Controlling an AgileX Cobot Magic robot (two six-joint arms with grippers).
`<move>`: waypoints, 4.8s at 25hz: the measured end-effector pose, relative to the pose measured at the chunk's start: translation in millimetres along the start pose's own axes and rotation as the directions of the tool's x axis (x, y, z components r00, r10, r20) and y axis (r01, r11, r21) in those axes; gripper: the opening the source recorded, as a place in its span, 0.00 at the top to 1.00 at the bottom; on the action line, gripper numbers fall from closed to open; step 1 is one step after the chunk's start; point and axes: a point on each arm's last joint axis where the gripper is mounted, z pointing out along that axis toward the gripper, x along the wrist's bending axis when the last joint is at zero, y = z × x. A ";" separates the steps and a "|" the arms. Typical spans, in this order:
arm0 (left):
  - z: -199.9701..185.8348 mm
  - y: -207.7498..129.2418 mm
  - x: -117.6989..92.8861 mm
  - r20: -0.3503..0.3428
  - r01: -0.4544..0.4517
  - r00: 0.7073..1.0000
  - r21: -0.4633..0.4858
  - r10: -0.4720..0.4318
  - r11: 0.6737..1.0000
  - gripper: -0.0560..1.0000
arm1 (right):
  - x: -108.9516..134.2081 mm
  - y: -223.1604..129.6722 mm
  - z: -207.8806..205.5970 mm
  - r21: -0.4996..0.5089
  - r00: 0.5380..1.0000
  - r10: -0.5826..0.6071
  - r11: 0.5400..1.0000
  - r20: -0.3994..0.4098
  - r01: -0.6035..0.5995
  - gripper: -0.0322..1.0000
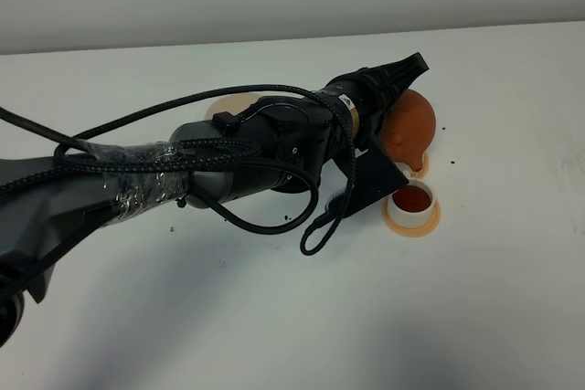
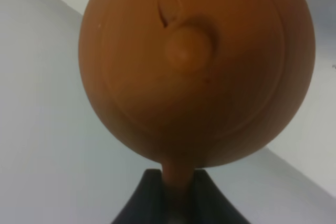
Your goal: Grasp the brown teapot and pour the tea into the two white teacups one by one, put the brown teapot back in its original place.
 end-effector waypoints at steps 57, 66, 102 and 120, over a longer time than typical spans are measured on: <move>-65.6 0.9 -33.5 0.329 0.819 -0.129 0.567 -0.935 0.086 0.83 | 0.0 0.0 0.0 0.000 1.000 0.000 1.000 0.000 0.000 0.73; -73.0 -9.5 -29.1 0.311 0.838 -0.158 0.545 -0.937 0.040 0.83 | 0.0 0.0 0.0 0.000 1.000 0.000 1.000 0.000 0.000 0.73; 14.0 -99.9 -151.5 -0.109 0.630 -0.596 0.551 -0.796 -0.547 0.83 | 0.0 0.0 0.0 0.000 1.000 0.000 1.000 0.000 0.000 0.73; 14.4 -124.7 -142.3 -0.141 0.643 -0.602 0.498 -0.786 -0.582 0.83 | 0.0 0.0 0.0 0.000 1.000 0.000 1.000 0.000 0.000 0.73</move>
